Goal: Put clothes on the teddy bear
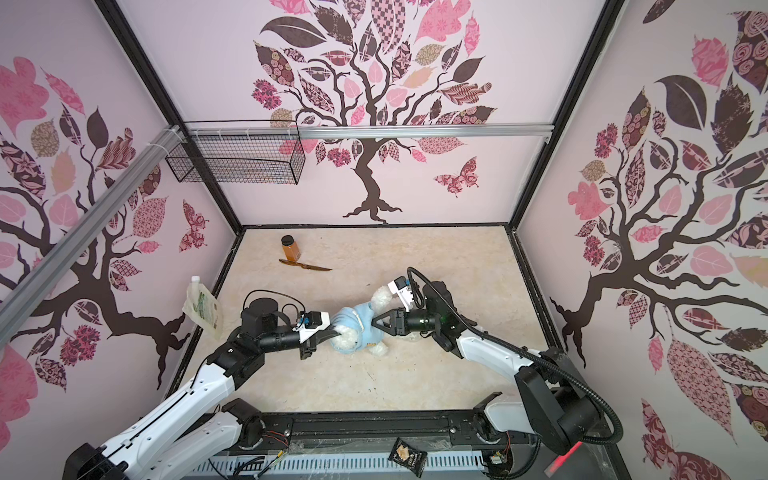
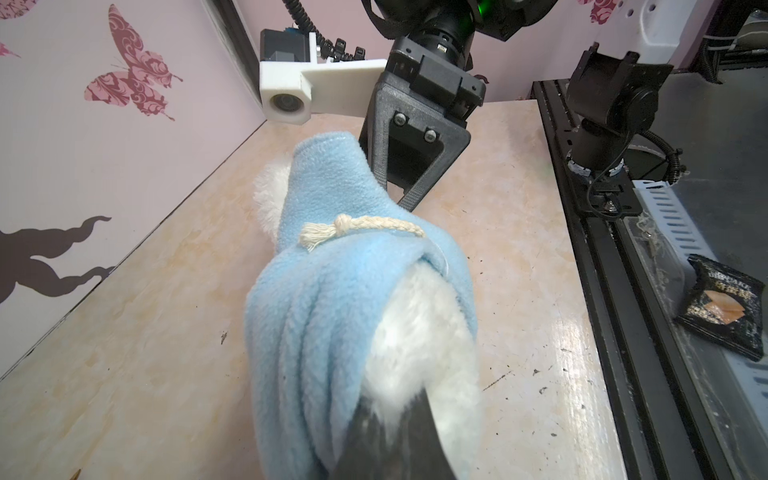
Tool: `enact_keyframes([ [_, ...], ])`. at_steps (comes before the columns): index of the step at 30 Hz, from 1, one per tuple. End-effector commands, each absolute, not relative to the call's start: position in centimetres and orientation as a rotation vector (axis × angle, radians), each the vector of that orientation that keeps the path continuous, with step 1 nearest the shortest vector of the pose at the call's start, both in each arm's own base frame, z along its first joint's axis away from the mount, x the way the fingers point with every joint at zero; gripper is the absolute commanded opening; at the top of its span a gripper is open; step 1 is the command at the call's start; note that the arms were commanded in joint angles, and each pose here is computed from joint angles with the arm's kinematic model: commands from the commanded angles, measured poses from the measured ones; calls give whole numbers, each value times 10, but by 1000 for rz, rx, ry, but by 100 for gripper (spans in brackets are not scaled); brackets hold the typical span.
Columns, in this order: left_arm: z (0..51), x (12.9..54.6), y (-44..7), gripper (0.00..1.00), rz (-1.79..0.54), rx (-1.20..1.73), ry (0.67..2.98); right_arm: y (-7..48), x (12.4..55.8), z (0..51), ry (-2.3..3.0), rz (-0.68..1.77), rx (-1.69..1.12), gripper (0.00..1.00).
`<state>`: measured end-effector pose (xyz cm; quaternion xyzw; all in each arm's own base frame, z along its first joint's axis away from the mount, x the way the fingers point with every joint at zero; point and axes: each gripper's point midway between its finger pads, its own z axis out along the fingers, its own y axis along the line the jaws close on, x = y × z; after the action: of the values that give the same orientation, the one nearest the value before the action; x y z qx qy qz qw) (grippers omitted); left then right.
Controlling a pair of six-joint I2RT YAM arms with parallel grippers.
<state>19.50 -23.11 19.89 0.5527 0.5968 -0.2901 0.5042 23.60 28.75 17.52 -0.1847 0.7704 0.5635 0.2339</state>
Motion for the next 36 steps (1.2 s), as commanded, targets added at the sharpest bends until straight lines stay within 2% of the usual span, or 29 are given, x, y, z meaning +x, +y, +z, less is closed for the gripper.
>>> enact_keyframes([
  [1,199,187,-235,0,-704,1386,1389,296,252,189,2057,1551,-489,34],
  [5,193,181,-237,0,-688,1436,1384,297,266,189,2072,1523,-403,14],
  [9,185,170,-238,0,-676,1508,1385,268,295,169,2171,1285,-181,0],
  [15,161,137,-241,0,-594,1718,1386,175,336,149,2092,1069,269,0],
  [18,143,121,-238,0,-520,1861,1403,145,344,146,2043,1016,404,0],
  [22,132,116,-231,0,-461,1926,1428,136,343,146,2012,1005,455,0],
  [28,169,123,-238,0,-498,1737,1312,108,332,121,2023,876,538,0],
  [32,171,124,-234,0,-510,1715,1307,79,330,108,1973,869,688,0],
  [36,160,126,-234,0,-500,1767,1338,100,335,116,2010,955,569,0],
])
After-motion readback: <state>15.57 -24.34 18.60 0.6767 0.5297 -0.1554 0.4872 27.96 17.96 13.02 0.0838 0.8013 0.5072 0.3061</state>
